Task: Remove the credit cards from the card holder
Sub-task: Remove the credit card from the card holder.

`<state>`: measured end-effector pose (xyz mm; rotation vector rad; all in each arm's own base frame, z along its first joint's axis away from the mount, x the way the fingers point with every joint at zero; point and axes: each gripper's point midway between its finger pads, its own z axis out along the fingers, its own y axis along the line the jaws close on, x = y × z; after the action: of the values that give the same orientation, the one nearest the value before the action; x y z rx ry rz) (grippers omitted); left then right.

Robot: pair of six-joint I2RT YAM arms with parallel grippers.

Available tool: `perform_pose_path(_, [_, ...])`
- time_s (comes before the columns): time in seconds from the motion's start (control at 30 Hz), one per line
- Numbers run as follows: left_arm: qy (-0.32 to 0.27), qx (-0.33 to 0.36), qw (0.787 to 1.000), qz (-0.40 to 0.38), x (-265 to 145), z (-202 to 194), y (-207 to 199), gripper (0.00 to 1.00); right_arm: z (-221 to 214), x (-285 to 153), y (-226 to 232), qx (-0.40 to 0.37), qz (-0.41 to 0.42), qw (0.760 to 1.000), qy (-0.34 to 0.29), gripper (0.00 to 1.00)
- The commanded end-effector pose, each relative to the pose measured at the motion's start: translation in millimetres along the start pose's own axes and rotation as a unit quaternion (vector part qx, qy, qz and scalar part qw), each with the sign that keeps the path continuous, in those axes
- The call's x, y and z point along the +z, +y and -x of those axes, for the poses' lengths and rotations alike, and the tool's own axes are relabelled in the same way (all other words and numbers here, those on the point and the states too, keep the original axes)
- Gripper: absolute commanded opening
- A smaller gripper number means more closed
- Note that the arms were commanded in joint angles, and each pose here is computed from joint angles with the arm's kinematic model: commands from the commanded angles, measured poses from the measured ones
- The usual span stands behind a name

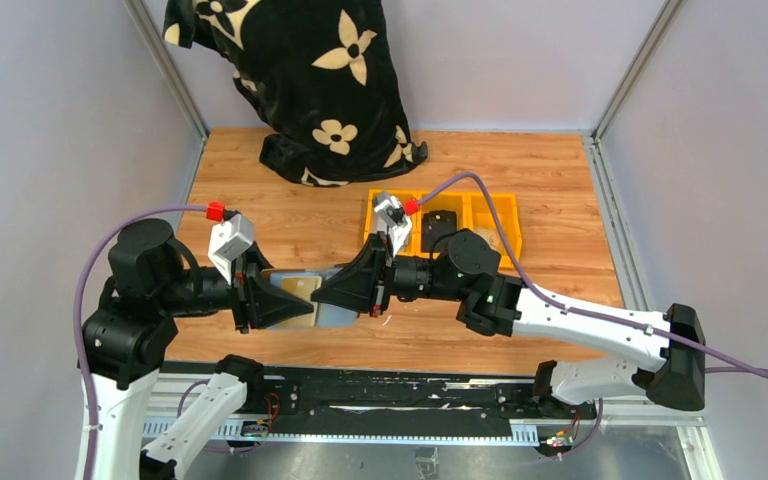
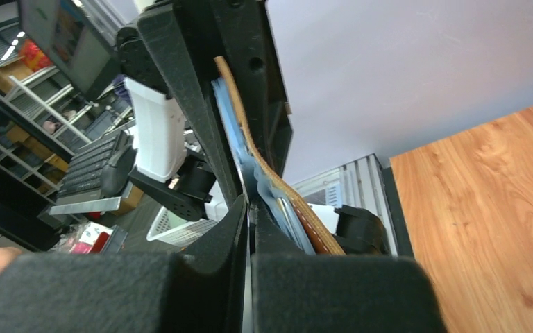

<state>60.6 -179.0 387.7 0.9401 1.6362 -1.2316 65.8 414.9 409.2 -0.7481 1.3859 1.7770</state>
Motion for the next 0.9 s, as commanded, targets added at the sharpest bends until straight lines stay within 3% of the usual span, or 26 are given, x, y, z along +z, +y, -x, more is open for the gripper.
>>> perform_pose_path(0.0, [0.021, -0.033, 0.989, -0.141, -3.1, -6.2, -42.5, 0.29, 24.1, -2.3, 0.0, -0.002, 0.015, 0.997, -0.072, 0.00])
perform_pose_path(0.13, [0.022, -0.037, 0.988, -0.149, -4.3, -4.6, -46.2, 0.32, 27.4, -14.3, 0.4, 0.001, 0.020, 0.996, -0.083, 0.00])
perform_pose_path(0.63, [0.017, -0.032, 0.988, -0.147, -6.5, 6.2, -51.0, 0.24, 16.2, -38.0, 4.3, -0.015, 0.010, 0.998, -0.063, 0.00])
perform_pose_path(0.87, [0.016, -0.034, 0.990, -0.134, -5.4, 9.6, -47.5, 0.06, 9.0, -38.9, 10.8, -0.019, 0.026, 0.999, -0.038, 0.00])
